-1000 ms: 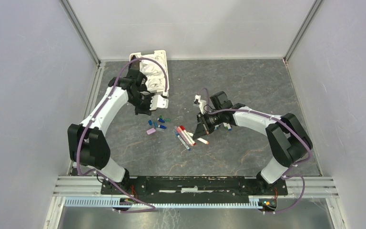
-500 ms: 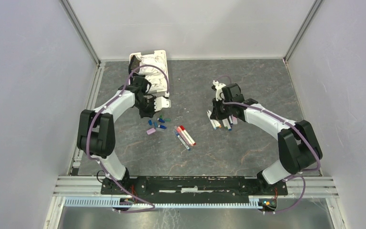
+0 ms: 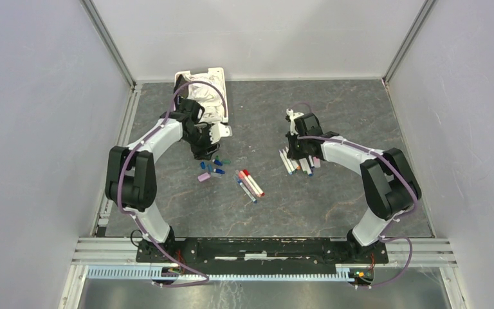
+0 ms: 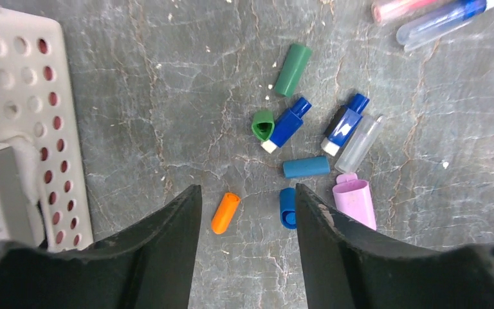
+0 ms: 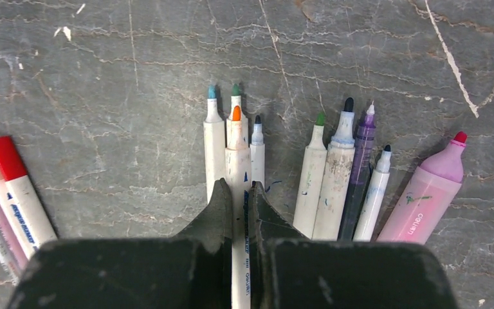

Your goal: Open the pen caps

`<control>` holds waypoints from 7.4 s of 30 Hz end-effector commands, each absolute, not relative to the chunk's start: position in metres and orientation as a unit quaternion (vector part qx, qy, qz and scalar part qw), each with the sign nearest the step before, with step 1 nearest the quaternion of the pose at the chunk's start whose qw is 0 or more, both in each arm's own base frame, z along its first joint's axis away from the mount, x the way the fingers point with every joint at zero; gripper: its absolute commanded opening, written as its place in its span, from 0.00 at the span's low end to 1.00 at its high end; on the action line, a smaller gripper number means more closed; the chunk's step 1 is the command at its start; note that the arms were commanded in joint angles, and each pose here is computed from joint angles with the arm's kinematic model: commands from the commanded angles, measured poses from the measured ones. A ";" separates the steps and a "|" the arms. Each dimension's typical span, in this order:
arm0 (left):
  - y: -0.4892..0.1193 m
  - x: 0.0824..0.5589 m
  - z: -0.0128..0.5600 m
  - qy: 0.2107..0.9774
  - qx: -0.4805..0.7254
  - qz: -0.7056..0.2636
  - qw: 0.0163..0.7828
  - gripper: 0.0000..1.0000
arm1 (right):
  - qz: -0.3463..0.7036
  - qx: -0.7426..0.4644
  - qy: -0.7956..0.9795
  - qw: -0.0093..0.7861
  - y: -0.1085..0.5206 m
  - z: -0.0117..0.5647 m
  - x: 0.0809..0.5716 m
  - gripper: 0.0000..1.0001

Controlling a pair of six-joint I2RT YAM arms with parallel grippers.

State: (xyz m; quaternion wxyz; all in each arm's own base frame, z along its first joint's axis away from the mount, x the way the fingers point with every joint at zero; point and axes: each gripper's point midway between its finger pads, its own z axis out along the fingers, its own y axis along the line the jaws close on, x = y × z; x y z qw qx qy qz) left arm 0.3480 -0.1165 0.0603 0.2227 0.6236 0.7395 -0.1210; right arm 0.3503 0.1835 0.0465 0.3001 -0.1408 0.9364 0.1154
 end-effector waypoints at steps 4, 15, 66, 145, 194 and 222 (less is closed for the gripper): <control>-0.134 0.355 0.130 0.756 0.575 -0.152 0.275 0.67 | 0.081 -0.122 0.928 0.341 0.177 0.055 0.378 0.09; -0.147 0.355 0.211 0.771 0.520 -0.174 0.323 0.95 | 0.073 -0.119 0.925 0.353 0.170 0.064 0.373 0.33; -0.149 0.329 0.238 0.770 0.506 -0.188 0.341 1.00 | 0.153 -0.308 0.871 0.350 0.318 0.074 0.276 0.30; -0.229 0.201 0.169 0.595 0.698 -0.370 0.147 0.82 | 0.491 -0.404 0.741 0.215 0.352 0.161 0.197 0.00; -0.221 0.206 0.164 0.573 0.730 -0.302 0.218 0.02 | 0.528 -0.393 0.729 0.188 0.359 0.165 0.196 0.43; -0.138 0.318 0.121 0.653 0.706 -0.151 0.229 0.02 | 0.342 -0.330 0.855 0.206 0.270 0.096 0.253 0.00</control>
